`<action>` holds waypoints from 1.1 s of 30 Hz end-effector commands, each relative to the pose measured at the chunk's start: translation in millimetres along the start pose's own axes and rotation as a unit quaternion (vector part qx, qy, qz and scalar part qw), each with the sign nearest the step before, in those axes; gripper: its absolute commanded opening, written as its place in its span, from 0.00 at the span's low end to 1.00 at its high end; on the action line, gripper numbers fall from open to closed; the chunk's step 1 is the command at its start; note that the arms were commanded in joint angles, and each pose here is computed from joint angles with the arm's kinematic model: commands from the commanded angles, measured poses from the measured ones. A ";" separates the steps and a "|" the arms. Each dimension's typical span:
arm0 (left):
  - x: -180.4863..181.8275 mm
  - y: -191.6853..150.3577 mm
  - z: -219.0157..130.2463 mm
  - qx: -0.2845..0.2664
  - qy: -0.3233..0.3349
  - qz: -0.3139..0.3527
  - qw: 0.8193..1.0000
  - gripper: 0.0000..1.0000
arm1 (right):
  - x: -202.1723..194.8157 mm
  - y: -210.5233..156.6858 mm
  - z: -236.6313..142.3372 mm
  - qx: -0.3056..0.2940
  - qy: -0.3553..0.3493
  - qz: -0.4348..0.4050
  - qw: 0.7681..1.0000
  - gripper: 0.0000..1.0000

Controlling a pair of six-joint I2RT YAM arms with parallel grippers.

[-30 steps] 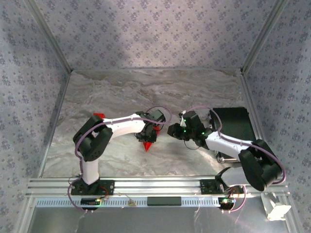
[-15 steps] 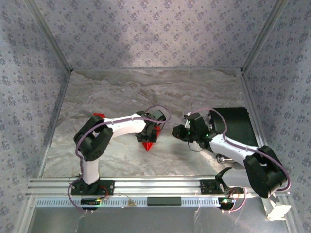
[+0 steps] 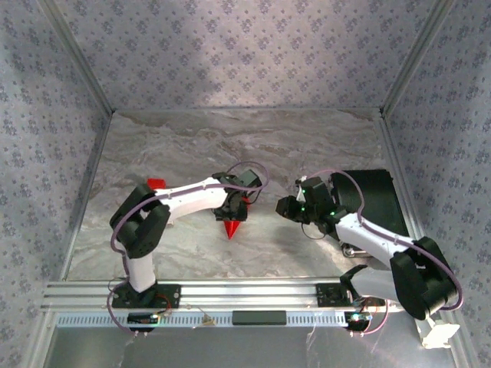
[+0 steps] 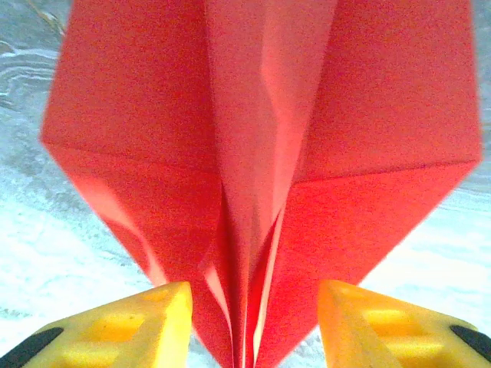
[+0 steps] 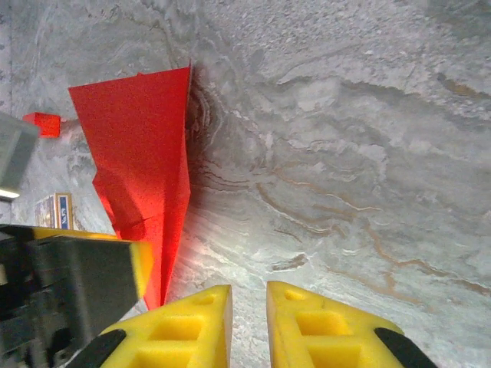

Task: Fold a paper plane with a square sheet of paper (pick it up from the middle)
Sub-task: Turn over a paper plane at the center of the table.

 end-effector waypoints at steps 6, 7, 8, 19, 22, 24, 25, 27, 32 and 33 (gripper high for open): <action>8.1 12.2 -49.5 -0.068 -0.017 -0.007 0.998 0.56 | -1.9 28.1 -27.4 -0.040 -0.049 -0.039 0.997 0.30; 10.8 15.6 -55.5 -0.083 -0.018 -0.003 0.996 0.56 | -2.0 33.5 -33.3 -0.050 -0.061 -0.049 0.996 0.33; 15.7 19.5 -62.9 -0.102 -0.015 0.002 0.995 0.56 | -1.2 41.3 -41.5 -0.066 -0.077 -0.067 0.993 0.37; 146.6 52.4 -92.8 -0.269 0.037 -0.055 0.961 0.79 | -42.2 120.7 -109.7 -0.283 -0.344 -0.211 0.870 0.65; 180.3 58.3 -83.7 -0.295 0.066 -0.068 0.951 0.86 | -59.4 127.5 -110.6 -0.296 -0.384 -0.225 0.845 0.68; 201.3 62.2 -77.0 -0.299 0.094 -0.075 0.947 0.88 | -67.9 128.2 -101.5 -0.284 -0.362 -0.241 0.854 0.68; 209.4 63.2 -72.4 -0.297 0.108 -0.078 0.946 0.88 | -71.9 128.2 -98.0 -0.279 -0.352 -0.244 0.860 0.68; 227.8 67.5 -62.6 -0.296 0.134 -0.083 0.942 0.88 | -81.5 130.5 -94.3 -0.286 -0.337 -0.232 0.866 0.69; 256.8 74.6 -48.4 -0.322 0.162 -0.093 0.928 0.88 | -94.3 136.7 -83.6 -0.291 -0.313 -0.253 0.868 0.69; 263.8 75.2 -48.9 -0.317 0.161 -0.099 0.930 0.89 | -95.8 138.3 -81.1 -0.293 -0.309 -0.257 0.868 0.69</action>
Point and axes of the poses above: each hand's point on the last joint's axis, 136 mm out from that joint toward the fingers, its own z axis out along the fingers, its own x axis along the line the jaws close on, y = z × x, the point moved 4 cm from there along -z, back along the fingers, and after that the axes turned 4 degrees about z, right-handed, at the moved point
